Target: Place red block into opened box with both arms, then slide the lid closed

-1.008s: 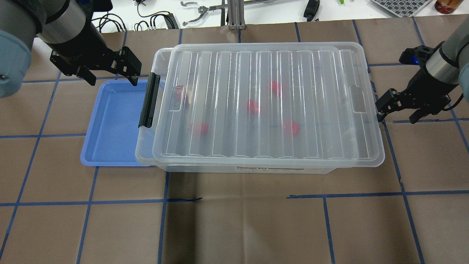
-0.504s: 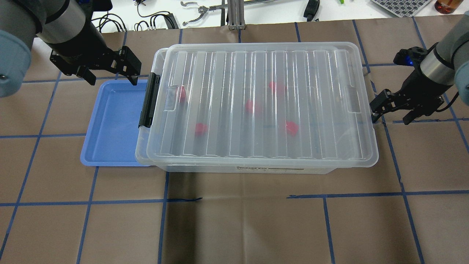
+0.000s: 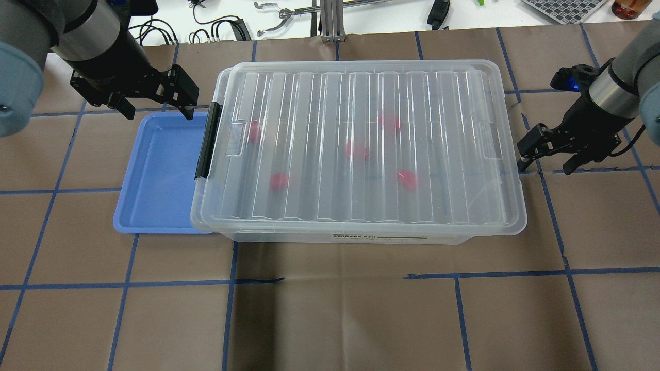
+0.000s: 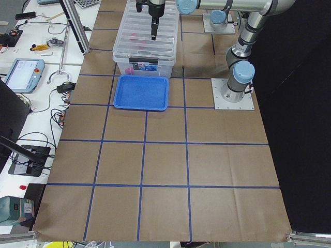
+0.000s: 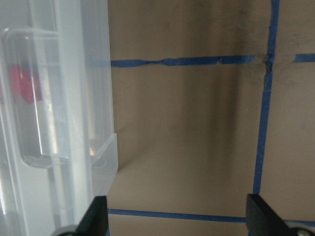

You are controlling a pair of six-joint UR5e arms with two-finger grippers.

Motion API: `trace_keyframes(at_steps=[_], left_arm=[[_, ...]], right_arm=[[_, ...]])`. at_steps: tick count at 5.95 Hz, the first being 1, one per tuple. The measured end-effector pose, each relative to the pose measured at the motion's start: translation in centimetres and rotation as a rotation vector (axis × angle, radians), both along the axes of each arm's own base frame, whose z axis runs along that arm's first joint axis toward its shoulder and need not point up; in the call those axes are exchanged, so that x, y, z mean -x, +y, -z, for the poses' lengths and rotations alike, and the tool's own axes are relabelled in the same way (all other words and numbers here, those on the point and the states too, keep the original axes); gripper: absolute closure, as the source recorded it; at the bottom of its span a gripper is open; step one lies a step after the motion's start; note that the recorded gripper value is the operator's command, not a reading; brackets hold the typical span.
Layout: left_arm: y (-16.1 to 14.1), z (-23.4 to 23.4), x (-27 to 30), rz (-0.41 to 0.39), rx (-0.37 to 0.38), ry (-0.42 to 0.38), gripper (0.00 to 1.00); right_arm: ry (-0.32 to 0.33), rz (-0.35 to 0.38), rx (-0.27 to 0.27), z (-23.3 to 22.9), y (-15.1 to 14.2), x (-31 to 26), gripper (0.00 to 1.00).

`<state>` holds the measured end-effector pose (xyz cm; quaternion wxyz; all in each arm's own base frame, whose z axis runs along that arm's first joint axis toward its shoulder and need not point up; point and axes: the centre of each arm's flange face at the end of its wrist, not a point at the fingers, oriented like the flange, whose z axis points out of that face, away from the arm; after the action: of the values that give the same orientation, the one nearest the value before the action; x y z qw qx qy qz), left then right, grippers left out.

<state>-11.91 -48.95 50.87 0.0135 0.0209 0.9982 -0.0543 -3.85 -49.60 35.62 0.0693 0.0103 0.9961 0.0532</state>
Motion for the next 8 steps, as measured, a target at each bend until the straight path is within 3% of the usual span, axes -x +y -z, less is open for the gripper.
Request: trace_keyframes(at_steps=[2,3,6,8], left_arm=[[0.0,0.0,0.0,0.000,0.000,0.000,0.02],[0.0,0.0,0.0,0.000,0.000,0.000,0.02],[0.1,-0.1,0.0,0.001,0.001,0.000,0.02],[-0.1,-0.1,-0.1,0.000,0.002,0.000,0.02]], right_arm=[[0.053,-0.004,0.068,-5.3,-1.2,-0.6,0.00],[0.072,0.011,0.075,-7.8,-1.9,-3.4,0.00],[0.116,0.111,0.052,-14.8,-1.7,-13.9,0.00],[0.161,0.107,0.058,-16.2,-0.5,-18.1,0.00]])
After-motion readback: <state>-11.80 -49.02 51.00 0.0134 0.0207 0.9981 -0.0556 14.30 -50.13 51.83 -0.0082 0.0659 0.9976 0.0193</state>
